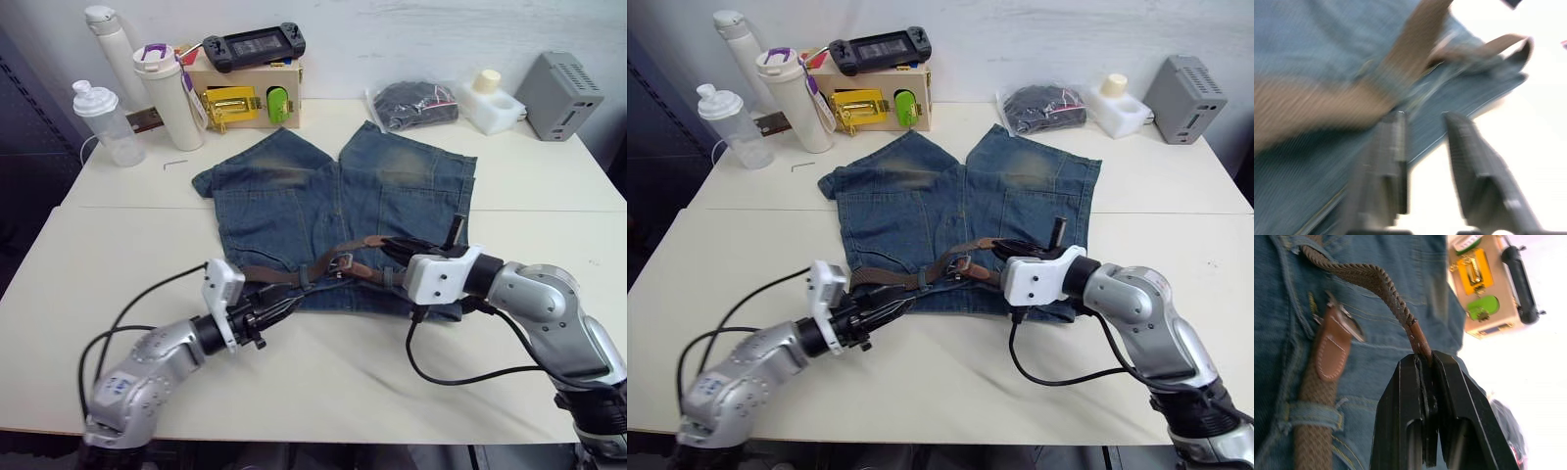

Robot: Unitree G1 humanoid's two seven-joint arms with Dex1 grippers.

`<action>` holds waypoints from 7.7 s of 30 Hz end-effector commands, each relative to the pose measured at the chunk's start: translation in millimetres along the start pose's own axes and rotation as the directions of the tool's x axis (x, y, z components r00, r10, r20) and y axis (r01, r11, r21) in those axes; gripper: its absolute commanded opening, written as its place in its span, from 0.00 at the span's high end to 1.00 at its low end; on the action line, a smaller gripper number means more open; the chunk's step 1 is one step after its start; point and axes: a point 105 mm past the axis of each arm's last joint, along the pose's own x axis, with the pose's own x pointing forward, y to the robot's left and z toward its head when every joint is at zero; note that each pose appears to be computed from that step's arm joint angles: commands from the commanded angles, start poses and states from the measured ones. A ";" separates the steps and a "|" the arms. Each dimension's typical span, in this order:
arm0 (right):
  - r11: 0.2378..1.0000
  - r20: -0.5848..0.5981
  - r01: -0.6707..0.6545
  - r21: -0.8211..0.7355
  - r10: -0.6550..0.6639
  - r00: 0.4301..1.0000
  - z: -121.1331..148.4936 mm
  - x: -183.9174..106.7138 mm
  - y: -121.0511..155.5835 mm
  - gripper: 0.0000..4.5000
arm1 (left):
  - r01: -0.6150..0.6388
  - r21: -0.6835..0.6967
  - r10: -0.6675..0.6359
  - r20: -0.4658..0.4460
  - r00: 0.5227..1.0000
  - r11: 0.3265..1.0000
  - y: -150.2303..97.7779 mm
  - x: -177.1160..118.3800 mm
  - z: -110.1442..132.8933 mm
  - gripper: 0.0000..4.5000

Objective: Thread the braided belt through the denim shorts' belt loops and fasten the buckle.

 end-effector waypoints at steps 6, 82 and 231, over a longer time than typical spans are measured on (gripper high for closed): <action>0.998 0.061 0.023 -0.065 -0.019 0.998 14.9 8.4 -6.2 1.00 | -0.123 0.365 0.122 0.024 0.992 0.923 22.3 22.0 47.0 0.07; 0.774 -0.182 0.103 0.625 0.016 0.983 -5.7 33.6 52.8 0.84 | -0.222 0.242 0.177 0.193 0.965 0.945 37.3 45.0 36.3 1.00; 0.986 -0.071 0.095 -0.133 -0.106 0.992 3.5 13.5 -31.4 1.00 | -0.270 0.410 0.384 -0.224 0.896 0.871 142.9 20.0 -7.8 0.99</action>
